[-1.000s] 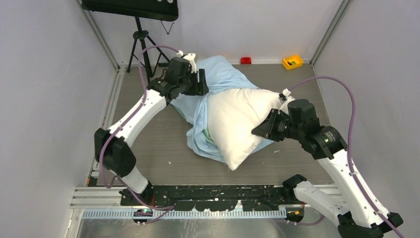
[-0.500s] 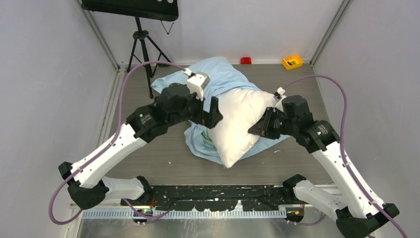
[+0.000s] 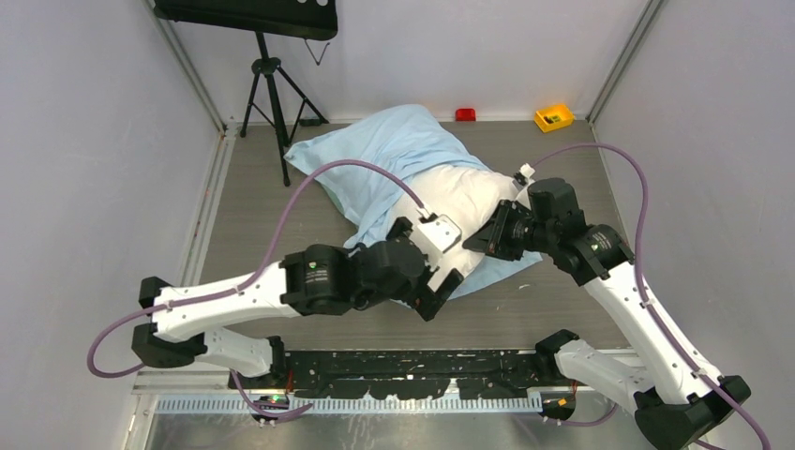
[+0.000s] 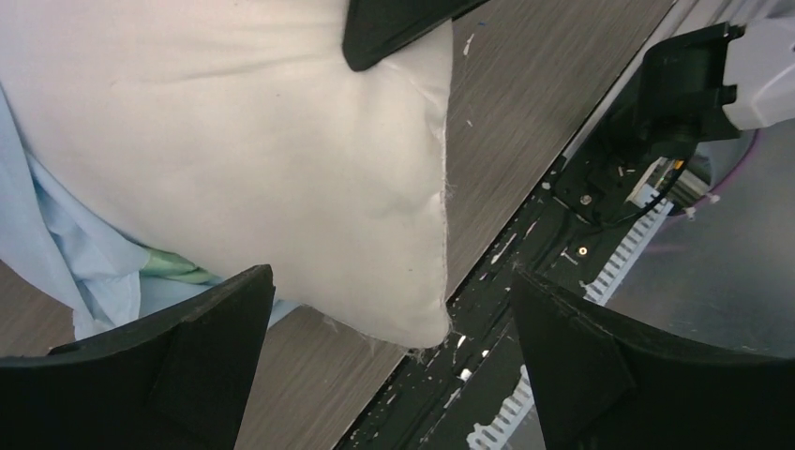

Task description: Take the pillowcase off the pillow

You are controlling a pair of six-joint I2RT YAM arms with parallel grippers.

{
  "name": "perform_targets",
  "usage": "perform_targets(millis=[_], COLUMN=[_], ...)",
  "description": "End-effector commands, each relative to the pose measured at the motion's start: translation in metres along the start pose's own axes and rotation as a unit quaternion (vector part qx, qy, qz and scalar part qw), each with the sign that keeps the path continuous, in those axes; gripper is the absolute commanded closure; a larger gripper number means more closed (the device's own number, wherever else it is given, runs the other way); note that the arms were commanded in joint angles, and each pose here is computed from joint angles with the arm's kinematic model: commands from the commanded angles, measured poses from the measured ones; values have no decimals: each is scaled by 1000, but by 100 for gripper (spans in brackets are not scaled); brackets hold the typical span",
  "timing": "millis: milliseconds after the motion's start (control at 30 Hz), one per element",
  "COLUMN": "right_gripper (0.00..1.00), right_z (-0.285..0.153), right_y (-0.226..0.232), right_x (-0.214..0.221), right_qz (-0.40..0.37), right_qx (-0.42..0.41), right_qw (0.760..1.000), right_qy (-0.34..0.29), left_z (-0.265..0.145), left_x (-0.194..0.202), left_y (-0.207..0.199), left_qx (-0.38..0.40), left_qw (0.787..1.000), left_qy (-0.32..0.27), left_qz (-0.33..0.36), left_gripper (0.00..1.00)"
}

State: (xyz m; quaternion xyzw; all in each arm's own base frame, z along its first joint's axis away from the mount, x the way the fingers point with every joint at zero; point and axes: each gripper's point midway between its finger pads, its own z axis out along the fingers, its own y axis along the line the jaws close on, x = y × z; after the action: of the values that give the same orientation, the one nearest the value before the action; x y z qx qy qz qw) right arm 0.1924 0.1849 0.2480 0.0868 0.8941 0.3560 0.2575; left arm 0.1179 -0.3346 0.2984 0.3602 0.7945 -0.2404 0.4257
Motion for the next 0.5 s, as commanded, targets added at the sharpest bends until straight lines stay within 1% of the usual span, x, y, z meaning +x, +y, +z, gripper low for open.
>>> perform_targets(millis=[0, 100, 200, 300, 400, 467], right_gripper=[100, 100, 100, 100, 100, 100], right_z=[-2, -3, -5, -8, -12, -13], right_y=[35, 39, 41, 42, 44, 44], right_x=[-19, -20, -21, -22, -22, -22], right_qz=[-7, -8, -13, -22, -27, -29], right_qx=[-68, -75, -77, -76, -79, -82], right_qw=[997, 997, 996, 996, 996, 995], right_qy=[-29, -33, -37, -37, -40, -40], left_z=[4, 16, 29, 45, 60, 64], left_x=[-4, 4, 14, 30, 45, 52], left_y=[12, 6, 2, 3, 15, 22], left_qx=[-68, -60, -53, -37, -33, -44], left_qw=[996, 996, 997, 998, 997, 996], left_qy=[9, 24, 28, 48, 70, 73], left_qz=[49, 61, 57, 22, -20, -23], left_gripper=[0, 0, 0, 0, 0, 0])
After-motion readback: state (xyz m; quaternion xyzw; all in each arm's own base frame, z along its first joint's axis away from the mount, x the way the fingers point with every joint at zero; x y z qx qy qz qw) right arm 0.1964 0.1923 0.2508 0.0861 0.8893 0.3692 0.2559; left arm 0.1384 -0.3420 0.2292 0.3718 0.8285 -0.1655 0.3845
